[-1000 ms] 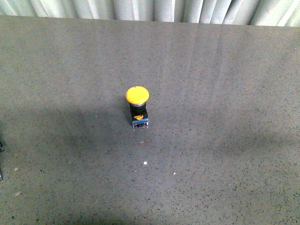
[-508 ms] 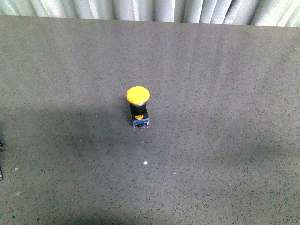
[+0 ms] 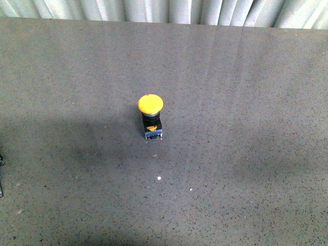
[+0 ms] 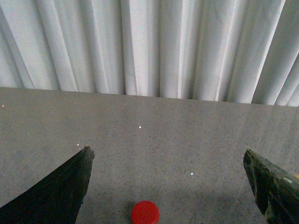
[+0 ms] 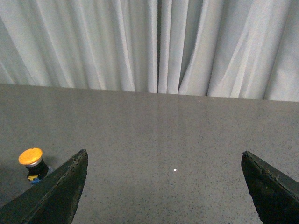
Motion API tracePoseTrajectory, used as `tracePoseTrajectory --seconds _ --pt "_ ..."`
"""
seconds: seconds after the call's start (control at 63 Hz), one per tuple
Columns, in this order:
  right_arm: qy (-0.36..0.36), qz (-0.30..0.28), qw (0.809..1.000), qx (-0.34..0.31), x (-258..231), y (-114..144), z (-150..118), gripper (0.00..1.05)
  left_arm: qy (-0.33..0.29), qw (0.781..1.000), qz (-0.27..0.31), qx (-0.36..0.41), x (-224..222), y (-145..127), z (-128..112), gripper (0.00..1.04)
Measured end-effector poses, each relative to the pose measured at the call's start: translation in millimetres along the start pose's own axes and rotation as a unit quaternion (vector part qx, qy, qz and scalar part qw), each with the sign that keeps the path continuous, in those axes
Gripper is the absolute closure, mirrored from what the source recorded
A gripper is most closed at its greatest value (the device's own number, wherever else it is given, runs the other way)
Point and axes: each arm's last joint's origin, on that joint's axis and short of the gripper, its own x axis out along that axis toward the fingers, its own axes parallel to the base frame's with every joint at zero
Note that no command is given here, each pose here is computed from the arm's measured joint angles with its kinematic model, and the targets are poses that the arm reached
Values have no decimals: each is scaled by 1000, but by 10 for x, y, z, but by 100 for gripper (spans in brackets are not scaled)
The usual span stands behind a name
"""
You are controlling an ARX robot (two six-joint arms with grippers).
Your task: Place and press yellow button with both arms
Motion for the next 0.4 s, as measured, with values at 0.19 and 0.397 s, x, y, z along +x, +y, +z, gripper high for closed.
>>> tracePoseTrajectory --seconds 0.19,0.397 --pt "0 0 1000 0 0 0 0 9 0 1000 0 0 0 0 0 9" --pt "0 0 1000 0 0 0 0 9 0 1000 0 0 0 0 0 9"
